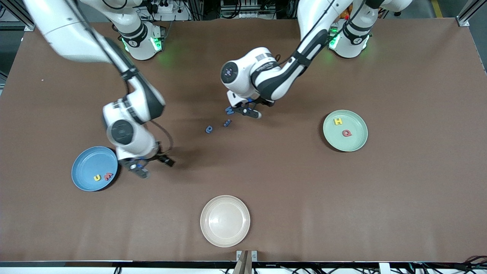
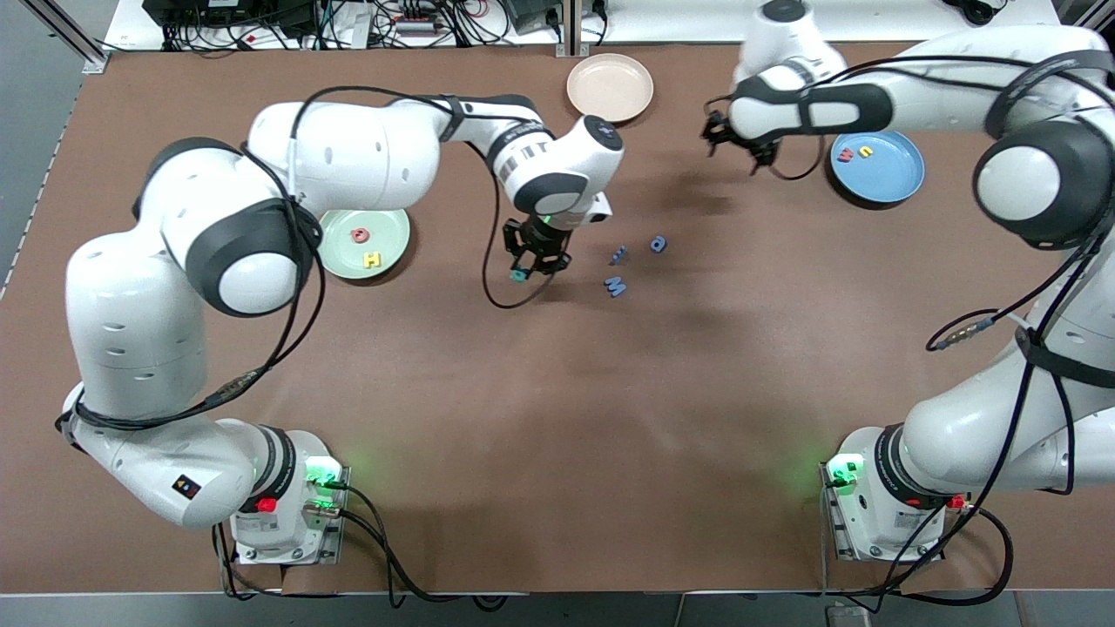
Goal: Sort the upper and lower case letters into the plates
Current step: 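Grasp the teal b with the left gripper while the right gripper returns, then place the b on the green plate while the right gripper hovers over letters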
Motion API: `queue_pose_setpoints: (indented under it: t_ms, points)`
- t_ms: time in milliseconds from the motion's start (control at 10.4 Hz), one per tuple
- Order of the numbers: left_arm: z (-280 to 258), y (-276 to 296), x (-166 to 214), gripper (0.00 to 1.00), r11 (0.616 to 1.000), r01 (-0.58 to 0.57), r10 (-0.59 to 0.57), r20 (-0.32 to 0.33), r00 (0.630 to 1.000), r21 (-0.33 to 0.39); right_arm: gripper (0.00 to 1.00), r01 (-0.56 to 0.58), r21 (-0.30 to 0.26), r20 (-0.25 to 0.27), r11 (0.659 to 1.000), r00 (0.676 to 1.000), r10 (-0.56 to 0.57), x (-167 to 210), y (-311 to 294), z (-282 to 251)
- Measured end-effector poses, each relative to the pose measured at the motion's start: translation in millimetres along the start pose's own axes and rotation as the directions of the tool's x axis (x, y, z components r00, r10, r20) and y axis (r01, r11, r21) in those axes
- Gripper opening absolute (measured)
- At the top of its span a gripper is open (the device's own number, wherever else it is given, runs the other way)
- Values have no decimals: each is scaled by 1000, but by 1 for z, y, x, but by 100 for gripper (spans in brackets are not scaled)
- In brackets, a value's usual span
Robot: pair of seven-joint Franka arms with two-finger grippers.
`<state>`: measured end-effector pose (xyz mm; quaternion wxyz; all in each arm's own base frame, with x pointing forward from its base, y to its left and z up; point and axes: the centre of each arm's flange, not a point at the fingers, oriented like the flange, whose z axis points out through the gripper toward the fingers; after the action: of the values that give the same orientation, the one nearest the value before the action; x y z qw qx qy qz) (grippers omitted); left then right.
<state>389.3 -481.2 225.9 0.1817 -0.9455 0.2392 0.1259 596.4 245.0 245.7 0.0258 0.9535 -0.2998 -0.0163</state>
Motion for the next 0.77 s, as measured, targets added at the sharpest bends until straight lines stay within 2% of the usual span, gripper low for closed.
queue_pose_setpoints:
  t_ms: [192, 480, 671, 767]
  points:
    - [6, -49, 4, 29, 997, -76, 76, 1, 997, 3, 100, -24, 13, 16, 1000, 1000, 24, -69, -40, 1]
    - [36, -135, 7, 29, 986, -166, 165, -71, 984, -7, 100, -5, -7, 16, 1000, 1000, 5, -173, -79, 19]
    - [74, -176, 1, 29, 979, -199, 194, -118, 974, -33, 100, 19, -25, 14, 1000, 1000, -18, -225, -90, 35]
    - [89, -197, -2, 29, 975, -215, 208, -122, 971, -48, 100, 32, -23, 6, 999, 999, -32, -239, -94, 40]
